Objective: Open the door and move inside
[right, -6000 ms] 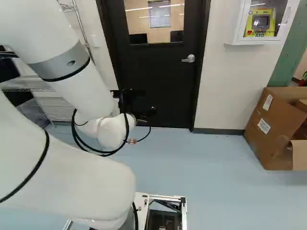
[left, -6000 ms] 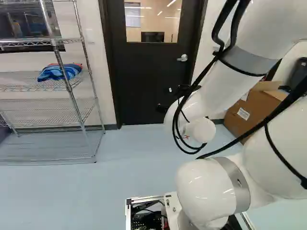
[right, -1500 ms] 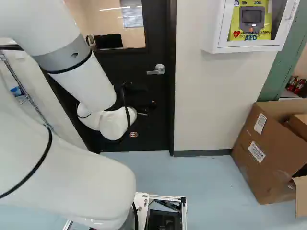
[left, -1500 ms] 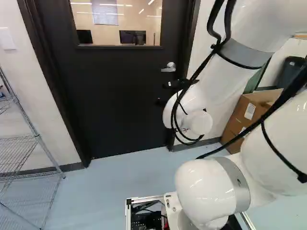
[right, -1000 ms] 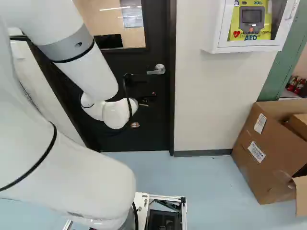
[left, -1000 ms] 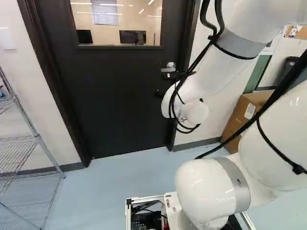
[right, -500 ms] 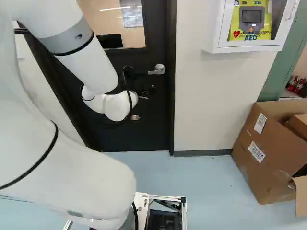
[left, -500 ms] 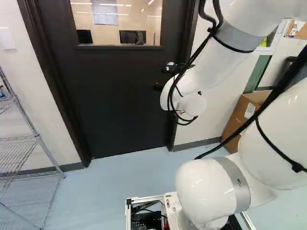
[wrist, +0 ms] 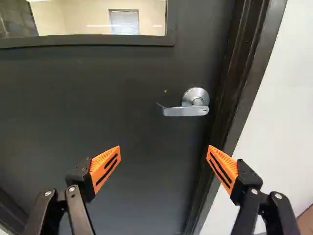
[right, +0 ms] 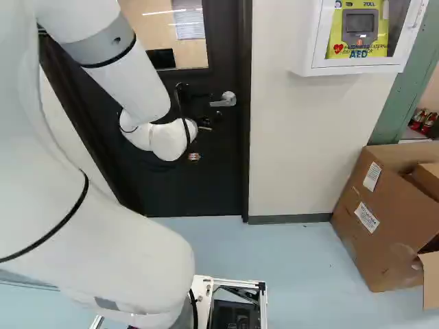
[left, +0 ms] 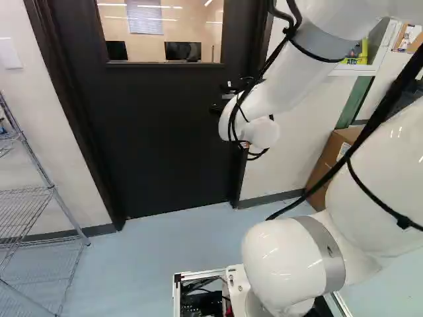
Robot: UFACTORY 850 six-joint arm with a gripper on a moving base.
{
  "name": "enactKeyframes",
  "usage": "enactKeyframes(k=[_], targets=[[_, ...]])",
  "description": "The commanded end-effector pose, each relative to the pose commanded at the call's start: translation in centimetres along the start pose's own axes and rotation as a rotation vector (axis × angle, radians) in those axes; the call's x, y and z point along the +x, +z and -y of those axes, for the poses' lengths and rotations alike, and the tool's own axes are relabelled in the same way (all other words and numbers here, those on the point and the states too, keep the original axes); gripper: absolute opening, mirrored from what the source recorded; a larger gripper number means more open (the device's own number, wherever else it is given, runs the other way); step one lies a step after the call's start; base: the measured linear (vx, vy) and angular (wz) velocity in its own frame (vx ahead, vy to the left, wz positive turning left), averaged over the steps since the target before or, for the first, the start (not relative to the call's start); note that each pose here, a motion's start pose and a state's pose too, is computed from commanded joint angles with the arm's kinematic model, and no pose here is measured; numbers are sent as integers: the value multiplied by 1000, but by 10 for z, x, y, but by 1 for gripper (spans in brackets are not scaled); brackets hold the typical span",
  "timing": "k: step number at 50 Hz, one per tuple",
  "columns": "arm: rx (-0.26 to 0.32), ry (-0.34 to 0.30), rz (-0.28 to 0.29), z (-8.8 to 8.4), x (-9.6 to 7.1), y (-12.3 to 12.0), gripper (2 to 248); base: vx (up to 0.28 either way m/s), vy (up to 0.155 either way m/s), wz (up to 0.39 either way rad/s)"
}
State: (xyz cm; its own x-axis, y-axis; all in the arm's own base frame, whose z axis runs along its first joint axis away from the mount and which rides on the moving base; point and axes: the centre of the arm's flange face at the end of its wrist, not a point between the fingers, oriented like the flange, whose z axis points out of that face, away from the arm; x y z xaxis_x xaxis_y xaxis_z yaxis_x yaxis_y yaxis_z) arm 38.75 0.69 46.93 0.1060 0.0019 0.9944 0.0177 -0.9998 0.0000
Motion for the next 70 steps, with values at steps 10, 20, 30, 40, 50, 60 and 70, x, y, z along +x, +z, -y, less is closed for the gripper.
enactKeyframes(k=[10, 20, 30, 40, 50, 60, 70], targets=[[4, 0, -21, 2, 13, 14, 247, 0, 0, 0], [7, -1, -42, 3, 26, 32, 247, 0, 0, 0], [11, -1, -63, 5, 39, 51, 247, 0, 0, 0], [14, -1, -75, 7, 51, 71, 247, 0, 0, 0], [18, -1, -72, 9, 62, 91, 247, 0, 0, 0], [23, -2, -67, 12, 71, 110, 247, 0, 0, 0], [28, -2, -52, 15, 67, 128, 247, 0, 0, 0]])
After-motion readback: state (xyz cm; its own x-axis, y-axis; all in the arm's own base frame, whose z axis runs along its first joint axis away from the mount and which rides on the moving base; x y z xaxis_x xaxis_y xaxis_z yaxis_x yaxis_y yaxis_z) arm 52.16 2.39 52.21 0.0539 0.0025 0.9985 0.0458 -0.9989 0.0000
